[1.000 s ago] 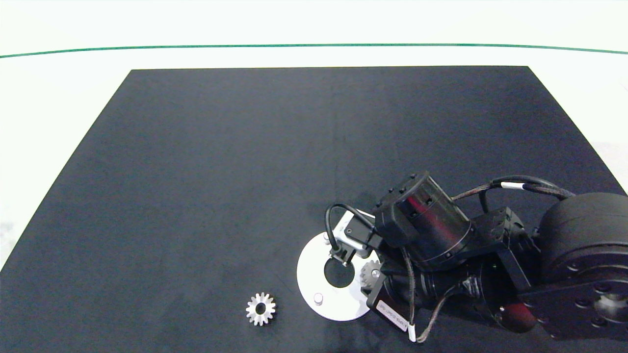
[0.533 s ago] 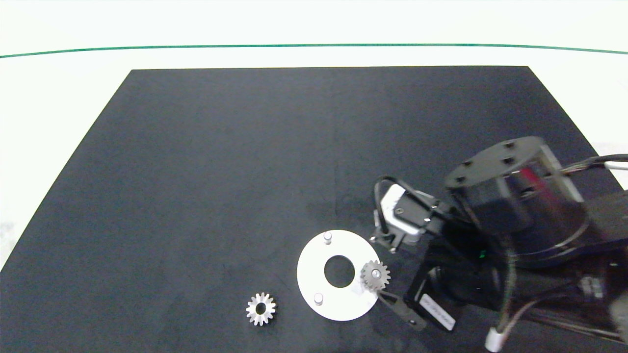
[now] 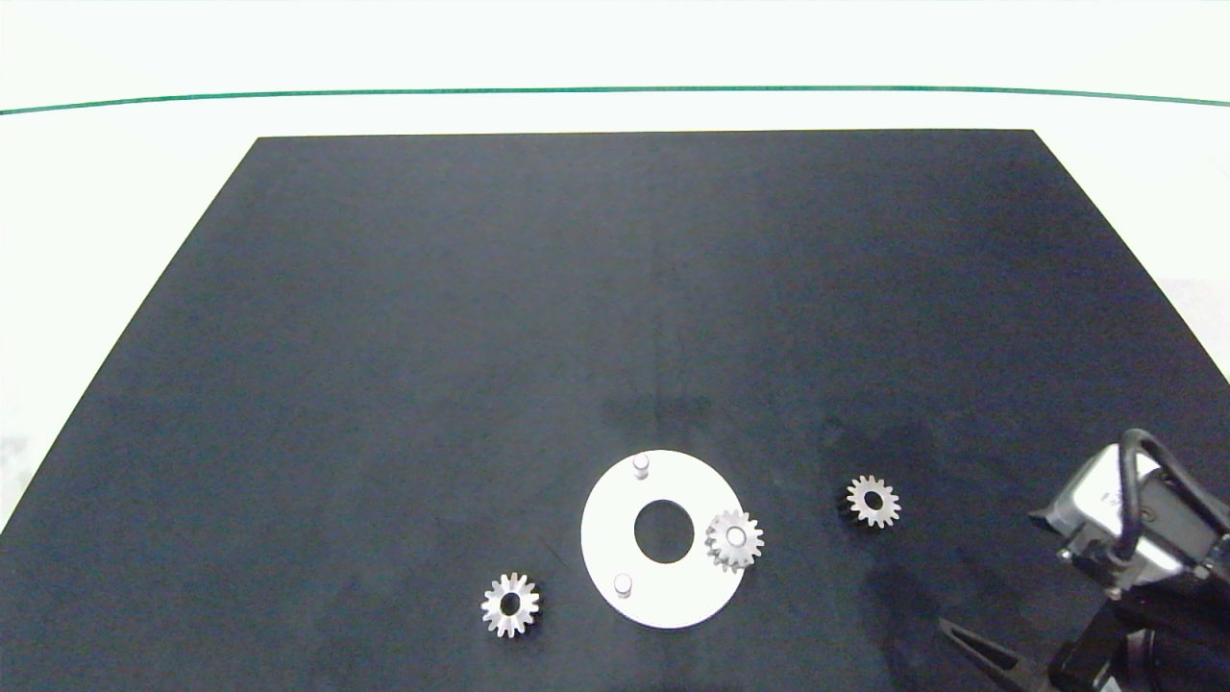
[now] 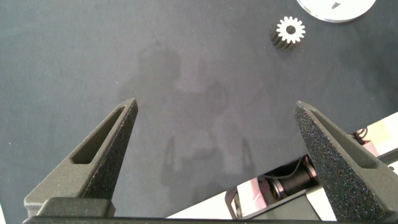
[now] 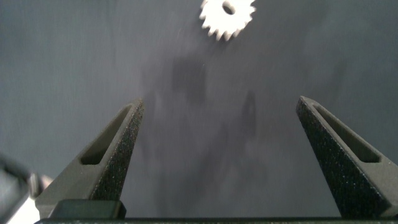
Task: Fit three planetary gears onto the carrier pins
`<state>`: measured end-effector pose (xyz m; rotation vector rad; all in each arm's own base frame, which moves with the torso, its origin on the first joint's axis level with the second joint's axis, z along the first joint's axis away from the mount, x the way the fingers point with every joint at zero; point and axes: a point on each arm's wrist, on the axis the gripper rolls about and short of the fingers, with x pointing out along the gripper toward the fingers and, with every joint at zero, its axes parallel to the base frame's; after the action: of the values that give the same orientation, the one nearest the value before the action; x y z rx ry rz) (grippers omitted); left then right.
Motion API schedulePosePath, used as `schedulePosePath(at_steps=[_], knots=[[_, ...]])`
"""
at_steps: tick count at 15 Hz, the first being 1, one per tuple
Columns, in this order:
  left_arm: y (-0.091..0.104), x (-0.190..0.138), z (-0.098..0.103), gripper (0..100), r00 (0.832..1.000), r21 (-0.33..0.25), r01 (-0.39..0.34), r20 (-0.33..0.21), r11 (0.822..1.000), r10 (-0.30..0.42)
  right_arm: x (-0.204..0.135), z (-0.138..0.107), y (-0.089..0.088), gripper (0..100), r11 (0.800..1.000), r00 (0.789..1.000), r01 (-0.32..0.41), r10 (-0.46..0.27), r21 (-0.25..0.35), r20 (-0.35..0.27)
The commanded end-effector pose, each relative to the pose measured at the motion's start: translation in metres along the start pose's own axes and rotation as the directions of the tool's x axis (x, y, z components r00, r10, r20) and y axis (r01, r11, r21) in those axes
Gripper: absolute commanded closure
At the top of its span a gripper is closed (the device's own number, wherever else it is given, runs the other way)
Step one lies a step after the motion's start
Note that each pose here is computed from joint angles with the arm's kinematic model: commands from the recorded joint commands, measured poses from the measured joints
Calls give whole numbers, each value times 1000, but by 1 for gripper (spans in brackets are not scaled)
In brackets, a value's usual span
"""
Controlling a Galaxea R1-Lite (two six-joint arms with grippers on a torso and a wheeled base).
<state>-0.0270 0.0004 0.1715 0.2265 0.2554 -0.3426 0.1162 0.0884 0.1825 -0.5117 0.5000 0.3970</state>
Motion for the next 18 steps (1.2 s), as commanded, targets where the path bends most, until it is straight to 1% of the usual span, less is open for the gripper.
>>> schedulePosePath(at_steps=[1,3,4,6,7,10,12,16,18], knots=[[0,-1,-1,0,1000,0,0,2,1000,0,-4,-10,-8,0,997,998,54,-56,58,24],[0,-1,-1,0,1000,1,0,5,1000,0,1,-4,-15,0,995,998,51,-52,88,18],[0,-1,-1,0,1000,1,-1,6,1000,1,5,-4,-16,0,994,999,38,-39,102,11],[0,-1,-1,0,1000,1,-1,6,1000,1,13,-1,-18,0,988,1000,12,-13,153,1],[0,-1,-1,0,1000,1,0,5,1000,0,16,1,-19,0,987,1000,0,0,162,-4],[0,-1,-1,0,1000,0,0,3,1000,0,30,7,-19,0,986,1000,-8,12,164,-20],[0,-1,-1,0,1000,0,0,3,1000,0,47,8,-16,0,988,999,-20,28,155,-47],[0,-1,0,0,1000,1,-1,6,1000,1,71,15,-12,0,989,999,-20,26,149,-37],[0,-1,0,0,1000,2,0,8,1000,0,78,17,-11,0,989,999,-22,29,148,-46]])
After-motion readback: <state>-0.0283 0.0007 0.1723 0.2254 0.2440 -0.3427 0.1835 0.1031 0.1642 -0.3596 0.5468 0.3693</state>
